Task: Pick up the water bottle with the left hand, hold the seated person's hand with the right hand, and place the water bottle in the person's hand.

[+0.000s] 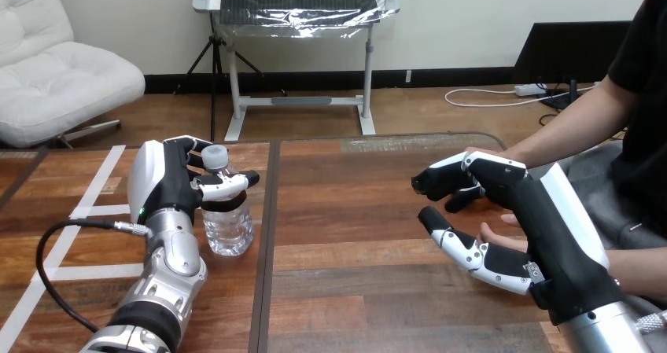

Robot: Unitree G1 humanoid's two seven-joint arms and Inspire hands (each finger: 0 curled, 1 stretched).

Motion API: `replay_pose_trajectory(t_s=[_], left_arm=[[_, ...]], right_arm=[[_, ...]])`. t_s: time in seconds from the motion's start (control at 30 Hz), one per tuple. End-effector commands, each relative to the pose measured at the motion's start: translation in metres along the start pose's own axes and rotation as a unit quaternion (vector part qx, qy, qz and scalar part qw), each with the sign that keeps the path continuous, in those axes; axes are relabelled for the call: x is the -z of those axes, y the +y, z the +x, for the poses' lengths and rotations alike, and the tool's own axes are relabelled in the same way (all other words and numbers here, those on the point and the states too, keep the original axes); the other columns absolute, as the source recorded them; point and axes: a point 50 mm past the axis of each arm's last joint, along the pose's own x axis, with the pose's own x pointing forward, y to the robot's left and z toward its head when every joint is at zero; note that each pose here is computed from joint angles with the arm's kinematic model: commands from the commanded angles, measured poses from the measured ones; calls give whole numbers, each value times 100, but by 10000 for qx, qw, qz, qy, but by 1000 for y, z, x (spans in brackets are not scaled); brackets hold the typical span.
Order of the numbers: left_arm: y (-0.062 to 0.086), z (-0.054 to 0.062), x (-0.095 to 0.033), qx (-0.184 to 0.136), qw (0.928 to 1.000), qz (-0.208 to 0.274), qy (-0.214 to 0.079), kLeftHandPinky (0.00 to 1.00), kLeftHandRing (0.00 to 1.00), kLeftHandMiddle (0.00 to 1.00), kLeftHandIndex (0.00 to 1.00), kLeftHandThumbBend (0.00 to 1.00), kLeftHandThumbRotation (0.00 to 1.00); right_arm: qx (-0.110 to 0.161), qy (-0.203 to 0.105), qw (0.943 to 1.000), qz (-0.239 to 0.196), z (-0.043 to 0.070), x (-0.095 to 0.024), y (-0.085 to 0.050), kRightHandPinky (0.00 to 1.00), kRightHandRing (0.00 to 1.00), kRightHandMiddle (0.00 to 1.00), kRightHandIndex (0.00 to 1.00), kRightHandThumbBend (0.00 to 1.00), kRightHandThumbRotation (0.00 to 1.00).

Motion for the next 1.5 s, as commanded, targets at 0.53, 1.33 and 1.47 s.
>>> replay_pose_trajectory(t_s=[0.53,1.33,1.47], left_arm=[[2,3,-10,-1,9996,47,-269,38,42,46,50,70,0],[1,2,-12,-5,9991,-263,-329,39,43,47,50,69,0],[1,2,-12,7,9985,-433,-345,39,42,46,50,69,0]], right_arm=[[148,-389,9991,-95,9,-15,-8,53,62,62,58,42,0],[172,-403,9990,-122,10,-14,-8,52,61,62,58,43,0],[162,-419,9989,-148,10,-14,-8,52,61,62,58,42,0]])
